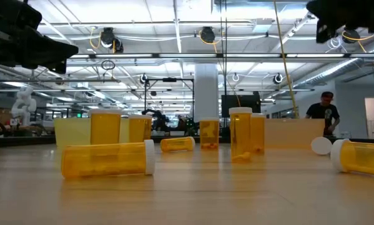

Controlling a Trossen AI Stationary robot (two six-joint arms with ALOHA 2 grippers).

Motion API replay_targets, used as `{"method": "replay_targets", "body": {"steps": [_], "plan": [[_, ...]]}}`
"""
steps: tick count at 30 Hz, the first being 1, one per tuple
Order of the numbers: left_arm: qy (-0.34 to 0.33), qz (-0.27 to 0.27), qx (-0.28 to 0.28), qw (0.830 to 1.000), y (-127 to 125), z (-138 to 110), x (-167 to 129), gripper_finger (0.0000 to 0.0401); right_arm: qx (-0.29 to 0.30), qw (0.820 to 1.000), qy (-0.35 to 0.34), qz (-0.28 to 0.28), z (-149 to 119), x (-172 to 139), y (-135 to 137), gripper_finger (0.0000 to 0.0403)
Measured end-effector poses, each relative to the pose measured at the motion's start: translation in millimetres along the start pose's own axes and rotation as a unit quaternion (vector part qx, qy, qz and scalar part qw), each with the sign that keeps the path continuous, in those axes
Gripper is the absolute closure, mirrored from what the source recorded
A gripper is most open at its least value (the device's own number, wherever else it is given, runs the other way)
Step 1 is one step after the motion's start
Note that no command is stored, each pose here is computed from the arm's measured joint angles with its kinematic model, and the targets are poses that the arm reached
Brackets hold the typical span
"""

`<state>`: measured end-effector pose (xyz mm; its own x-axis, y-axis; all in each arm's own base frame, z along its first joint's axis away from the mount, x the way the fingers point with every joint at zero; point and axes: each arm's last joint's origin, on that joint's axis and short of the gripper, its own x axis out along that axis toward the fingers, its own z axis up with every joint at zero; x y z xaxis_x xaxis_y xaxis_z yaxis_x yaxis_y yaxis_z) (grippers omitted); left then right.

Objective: Pick and place medicine bottles into bin by pill shape (circle, oval)
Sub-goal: Put the small orange pill bottle into the orange bin

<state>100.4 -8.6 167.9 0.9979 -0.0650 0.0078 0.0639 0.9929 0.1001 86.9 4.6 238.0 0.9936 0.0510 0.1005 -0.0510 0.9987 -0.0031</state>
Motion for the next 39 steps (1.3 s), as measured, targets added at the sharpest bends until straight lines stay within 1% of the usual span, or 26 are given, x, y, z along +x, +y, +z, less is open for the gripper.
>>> {"method": "replay_targets", "body": {"steps": [3, 5, 8, 11, 15, 22, 26, 29, 34, 36, 39], "plan": [[0.0, 0.0, 0.0, 1.0, 0.0, 0.0, 0.0, 0.0391, 0.004, 1.0, 0.001, 0.0, 36.9, -0.5, -0.2, 0.0403], [0.0, 0.0, 0.0, 1.0, 0.0, 0.0, 0.0, 0.0391, 0.023, 1.0, 0.005, -0.006, 62.1, 0.1, -0.6, 0.0403], [0.0, 0.0, 0.0, 1.0, 0.0, 0.0, 0.0, 0.0391, 0.053, 0.998, 0.027, -0.014, 91.2, 5.7, -1.1, 0.0403], [0.0, 0.0, 0.0, 1.0, 0.0, 0.0, 0.0, 0.0391, 0.065, 0.997, 0.04, -0.014, 120.5, 10.9, -1.1, 0.0403], [0.0, 0.0, 0.0, 1.0, 0.0, 0.0, 0.0, 0.0391, 0.073, 0.993, 0.09, -0.018, 149.0, 21.6, -1.1, 0.0403], [0.0, 0.0, 0.0, 1.0, 0.0, 0.0, 0.0, 0.0391, 0.072, 0.987, 0.141, -0.021, 190.3, 42.5, -1.2, 0.0403], [0.0, 0.0, 0.0, 1.0, 0.0, 0.0, 0.0, 0.0391, 0.071, 0.983, 0.167, -0.023, 199.1, 55.4, -1.2, 0.0403], [0.001, 0.013, -0.001, 1.0, 0.8, -0.1, 0.0, 0.0391, 0.069, 0.98, 0.183, -0.024, 195.3, 62.4, -1.2, 0.0403], [-0.016, 0.022, -0.052, 0.998, 1.9, 5.8, -0.6, 0.0391, 0.066, 0.976, 0.204, -0.026, 182.0, 71.9, -1.1, 0.0403], [-0.019, 0.022, -0.064, 0.998, 2.8, 14.7, -2.4, 0.0391, 0.066, 0.976, 0.205, -0.026, 176.6, 76.4, -1.1, 0.0403], [-0.017, 0.024, -0.082, 0.996, 5.4, 37.9, -8.0, 0.0391, 0.066, 0.977, 0.203, -0.026, 170.8, 80.1, -1.1, 0.0403]]}}
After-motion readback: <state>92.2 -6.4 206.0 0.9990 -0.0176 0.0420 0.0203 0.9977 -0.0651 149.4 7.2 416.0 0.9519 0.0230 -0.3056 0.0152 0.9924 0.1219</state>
